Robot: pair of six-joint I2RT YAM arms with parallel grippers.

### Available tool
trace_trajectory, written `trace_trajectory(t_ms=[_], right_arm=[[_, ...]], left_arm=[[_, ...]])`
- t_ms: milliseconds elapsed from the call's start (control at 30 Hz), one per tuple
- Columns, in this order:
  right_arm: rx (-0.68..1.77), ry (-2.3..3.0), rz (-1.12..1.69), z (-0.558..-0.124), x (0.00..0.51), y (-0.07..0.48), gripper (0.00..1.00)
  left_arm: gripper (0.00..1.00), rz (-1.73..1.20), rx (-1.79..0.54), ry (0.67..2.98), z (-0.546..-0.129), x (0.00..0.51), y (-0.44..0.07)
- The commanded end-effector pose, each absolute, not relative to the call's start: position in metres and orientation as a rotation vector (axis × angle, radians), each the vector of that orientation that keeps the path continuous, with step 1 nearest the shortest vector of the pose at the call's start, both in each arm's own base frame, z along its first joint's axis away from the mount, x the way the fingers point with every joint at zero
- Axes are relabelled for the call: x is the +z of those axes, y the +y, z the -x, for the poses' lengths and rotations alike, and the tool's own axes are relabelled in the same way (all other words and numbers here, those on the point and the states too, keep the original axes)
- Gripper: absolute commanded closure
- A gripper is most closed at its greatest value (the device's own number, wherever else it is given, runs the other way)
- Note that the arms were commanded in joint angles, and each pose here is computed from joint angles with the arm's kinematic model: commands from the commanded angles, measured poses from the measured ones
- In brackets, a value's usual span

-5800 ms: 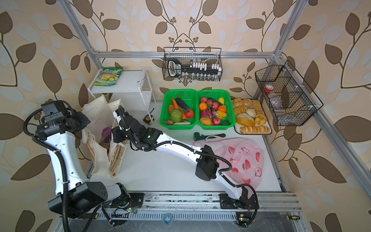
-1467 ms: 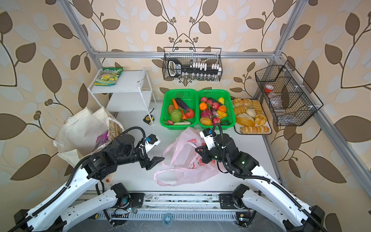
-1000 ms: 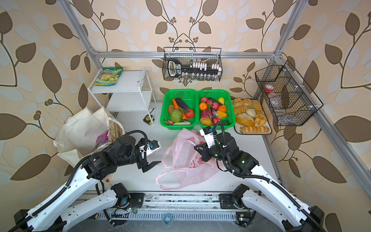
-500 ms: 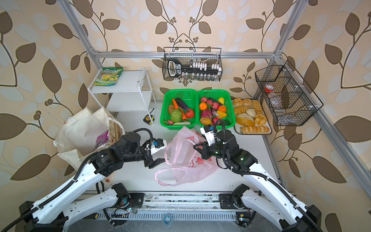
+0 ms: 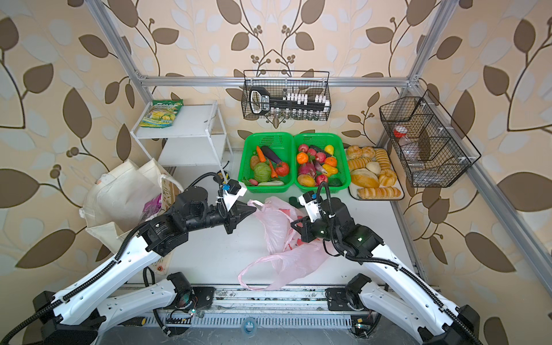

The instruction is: Place the mixed food into the grocery bags and tie them

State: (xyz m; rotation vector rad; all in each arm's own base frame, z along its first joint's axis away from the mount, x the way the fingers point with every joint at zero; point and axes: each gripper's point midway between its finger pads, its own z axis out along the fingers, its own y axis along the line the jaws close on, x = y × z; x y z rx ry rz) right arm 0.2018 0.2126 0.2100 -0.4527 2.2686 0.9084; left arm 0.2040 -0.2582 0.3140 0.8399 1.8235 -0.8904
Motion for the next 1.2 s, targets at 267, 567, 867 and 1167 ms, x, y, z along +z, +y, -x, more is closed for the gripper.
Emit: trace_trajectory(t_ms=[267,567,867,1167], right_arm=[[0.690,2.379,0.272,-0.220,0.219,0.205,0.45],[0.666,2.150,-0.049,-0.212,0.247,0.210,0.23],[0.485,2.143,-0.236,-0.198,0.226,0.222,0.21],[0.507,2.110,-0.239,-0.193,0.235,0.221,1.00]], left_arm=[[1.00,-0.540,-1.278,1.855,-0.212,0.367,-0.287],[1.00,-0.389,-1.312,1.869,-0.221,0.385,-0.282],[1.00,-0.348,-1.341,1.851,-0.221,0.396,-0.280],[1.00,-0.090,-1.088,1.994,-0.249,0.362,-0.246]])
